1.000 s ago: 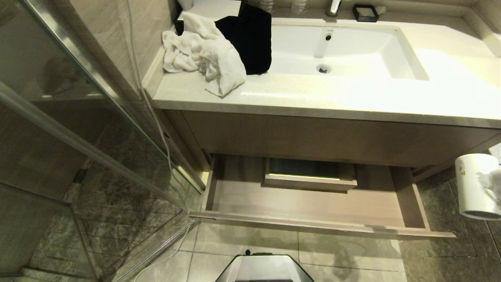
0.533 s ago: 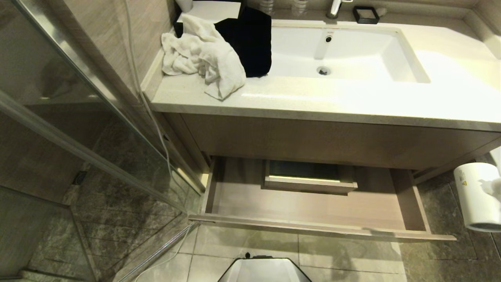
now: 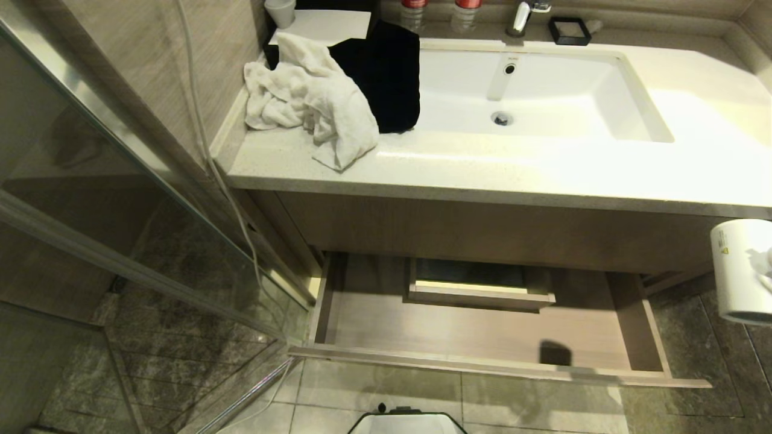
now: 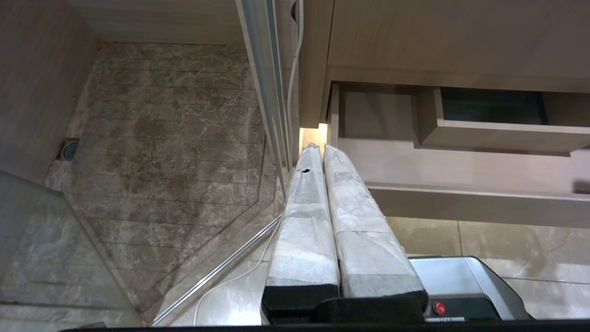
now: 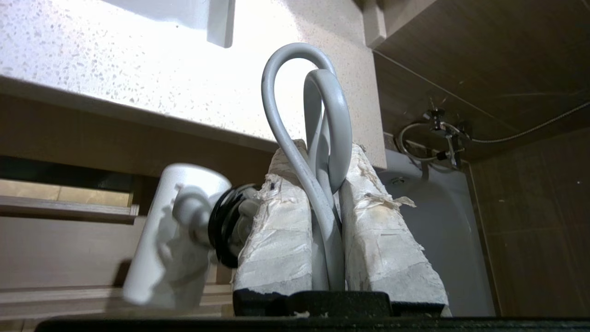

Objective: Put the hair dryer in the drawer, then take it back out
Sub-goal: Place it on the countertop

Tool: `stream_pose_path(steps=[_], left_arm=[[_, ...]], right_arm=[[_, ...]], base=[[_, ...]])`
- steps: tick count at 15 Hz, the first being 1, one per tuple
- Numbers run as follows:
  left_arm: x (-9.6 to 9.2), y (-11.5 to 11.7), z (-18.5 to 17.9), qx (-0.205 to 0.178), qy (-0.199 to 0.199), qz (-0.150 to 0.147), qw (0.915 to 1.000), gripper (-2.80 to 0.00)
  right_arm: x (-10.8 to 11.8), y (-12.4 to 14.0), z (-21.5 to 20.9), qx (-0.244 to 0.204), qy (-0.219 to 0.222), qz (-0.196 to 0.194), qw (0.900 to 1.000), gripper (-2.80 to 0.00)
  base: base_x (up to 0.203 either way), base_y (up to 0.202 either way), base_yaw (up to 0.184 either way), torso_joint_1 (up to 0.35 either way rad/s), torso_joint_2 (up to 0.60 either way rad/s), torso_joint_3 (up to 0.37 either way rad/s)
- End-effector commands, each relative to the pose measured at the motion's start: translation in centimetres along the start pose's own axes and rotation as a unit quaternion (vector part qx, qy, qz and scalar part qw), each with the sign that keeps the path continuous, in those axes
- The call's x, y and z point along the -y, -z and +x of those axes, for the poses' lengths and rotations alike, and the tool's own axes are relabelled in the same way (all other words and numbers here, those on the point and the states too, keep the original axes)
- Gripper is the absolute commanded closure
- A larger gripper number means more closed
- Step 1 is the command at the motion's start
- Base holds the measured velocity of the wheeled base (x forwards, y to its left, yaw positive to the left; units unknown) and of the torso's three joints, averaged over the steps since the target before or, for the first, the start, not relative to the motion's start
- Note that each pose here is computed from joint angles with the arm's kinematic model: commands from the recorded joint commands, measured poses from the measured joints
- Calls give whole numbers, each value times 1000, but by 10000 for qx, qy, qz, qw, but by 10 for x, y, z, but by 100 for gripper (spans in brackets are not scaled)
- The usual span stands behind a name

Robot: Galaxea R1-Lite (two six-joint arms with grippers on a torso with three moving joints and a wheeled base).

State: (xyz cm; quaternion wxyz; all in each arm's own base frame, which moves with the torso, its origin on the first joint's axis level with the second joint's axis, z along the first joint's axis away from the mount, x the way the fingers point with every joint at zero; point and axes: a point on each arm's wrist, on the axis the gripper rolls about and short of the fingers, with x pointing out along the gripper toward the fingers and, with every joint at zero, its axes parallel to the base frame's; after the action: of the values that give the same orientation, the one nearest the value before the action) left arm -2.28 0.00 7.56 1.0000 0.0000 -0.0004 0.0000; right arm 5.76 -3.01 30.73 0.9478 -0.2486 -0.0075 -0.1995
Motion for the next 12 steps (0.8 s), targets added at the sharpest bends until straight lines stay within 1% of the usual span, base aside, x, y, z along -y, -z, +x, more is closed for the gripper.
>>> stream_pose_path(steps=[1,8,12], left_arm=[[0,0,0,9,0,0,10000,0],[0,0,0,9,0,0,10000,0],[0,0,0,3,0,0,10000,0]], right_arm=[[1,-1,1,24,15,-17,10000,0],[0,-1,0,26,17,-20,10000,0],[0,1,5,-61,-30,-14,10000,0]], base=[[0,0,0,180,15,204],[0,0,0,265,-19,229],[0,0,0,79,-20,61]])
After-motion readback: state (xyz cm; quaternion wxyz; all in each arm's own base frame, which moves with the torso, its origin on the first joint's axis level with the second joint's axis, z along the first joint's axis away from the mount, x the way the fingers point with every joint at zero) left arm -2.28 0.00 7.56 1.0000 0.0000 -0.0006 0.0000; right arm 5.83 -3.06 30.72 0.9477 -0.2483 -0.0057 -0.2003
